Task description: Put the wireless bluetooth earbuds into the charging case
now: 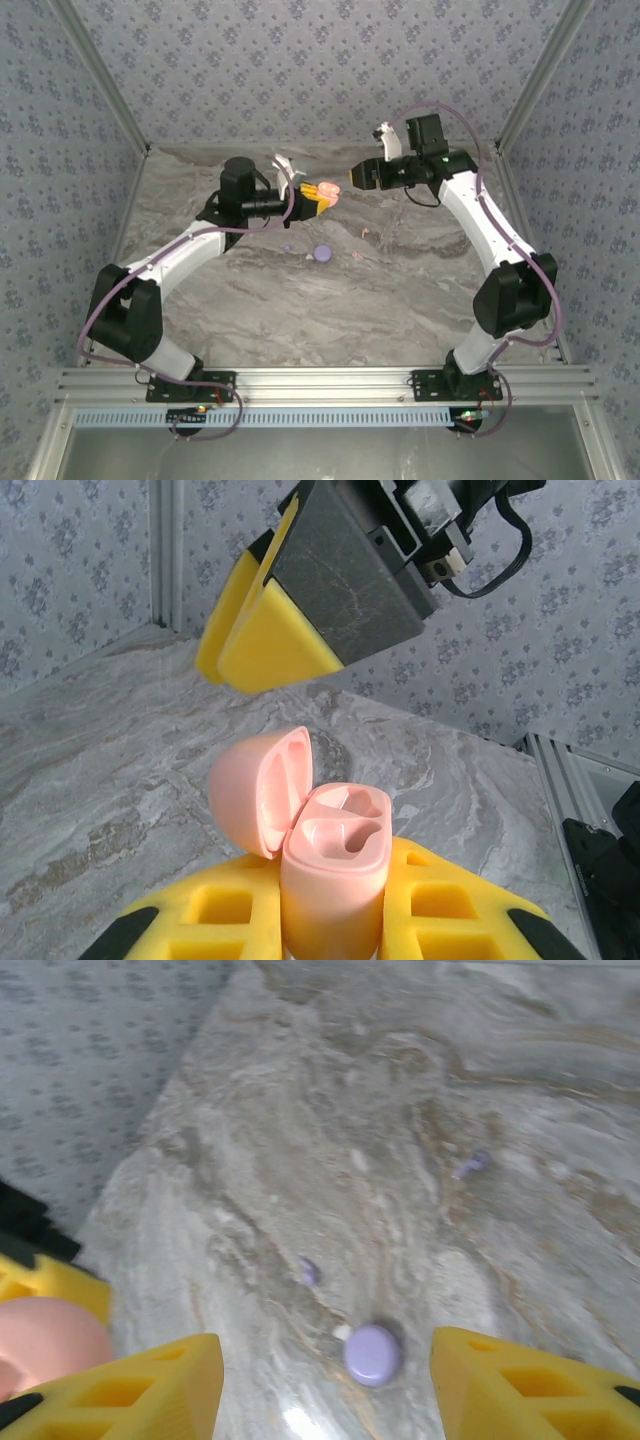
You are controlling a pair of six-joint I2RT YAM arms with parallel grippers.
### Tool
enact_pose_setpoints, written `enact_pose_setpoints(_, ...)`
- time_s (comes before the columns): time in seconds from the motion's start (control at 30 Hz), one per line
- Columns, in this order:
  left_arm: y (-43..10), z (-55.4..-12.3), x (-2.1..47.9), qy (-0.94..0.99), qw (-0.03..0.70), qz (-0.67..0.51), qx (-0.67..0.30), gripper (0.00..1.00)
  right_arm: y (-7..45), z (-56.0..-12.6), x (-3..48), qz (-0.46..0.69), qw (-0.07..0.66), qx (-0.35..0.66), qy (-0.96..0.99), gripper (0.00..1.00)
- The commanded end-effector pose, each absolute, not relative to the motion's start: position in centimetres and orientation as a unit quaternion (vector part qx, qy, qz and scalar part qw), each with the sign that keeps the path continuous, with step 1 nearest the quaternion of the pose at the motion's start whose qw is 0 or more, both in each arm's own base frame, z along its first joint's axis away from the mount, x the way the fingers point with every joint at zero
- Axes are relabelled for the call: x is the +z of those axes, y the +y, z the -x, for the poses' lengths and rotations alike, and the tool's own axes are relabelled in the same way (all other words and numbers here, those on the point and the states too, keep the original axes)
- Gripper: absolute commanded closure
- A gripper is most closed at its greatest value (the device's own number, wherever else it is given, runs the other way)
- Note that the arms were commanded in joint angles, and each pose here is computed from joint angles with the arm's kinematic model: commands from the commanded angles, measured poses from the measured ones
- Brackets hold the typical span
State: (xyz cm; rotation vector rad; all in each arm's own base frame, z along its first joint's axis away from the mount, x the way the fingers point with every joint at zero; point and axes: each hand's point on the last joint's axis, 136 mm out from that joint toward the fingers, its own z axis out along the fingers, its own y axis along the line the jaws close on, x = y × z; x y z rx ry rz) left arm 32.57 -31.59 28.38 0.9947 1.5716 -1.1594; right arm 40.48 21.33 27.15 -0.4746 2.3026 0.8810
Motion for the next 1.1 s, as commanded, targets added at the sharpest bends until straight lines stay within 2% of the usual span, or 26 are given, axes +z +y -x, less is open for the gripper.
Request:
enact_pose_setpoints(0.0,-31.5,-31.9,31.1,0.612,0.488,-0.394,-0.482,0.90,18.5,-40.5,24.3,0.128,0.285,0.287,0.905,0.42)
enact_pose_setpoints(0.23,-30.6,-31.3,31.2,0.618,0.508,-0.364,-0.477,0.90,16.0,-40.2,17.7,0.099,0.215,0.237,0.942,0.46)
enact_pose_setpoints(0.47,-30.3,-30.9,30.3,0.640,0.518,-0.341,-0.453,0.92,16.1,-40.7,12.3,0.068,0.156,0.228,0.959,0.53)
enact_pose_setpoints(0.8,-29.8,-31.1,29.9,0.658,0.520,-0.326,-0.437,0.91,16.2,-41.2,7.1,0.010,0.103,0.201,0.974,0.58)
enact_pose_setpoints(1.07,-29.6,-31.1,29.7,0.661,0.522,-0.320,-0.435,0.91,17.3,-41.8,4.8,0.006,0.078,0.197,0.977,0.60)
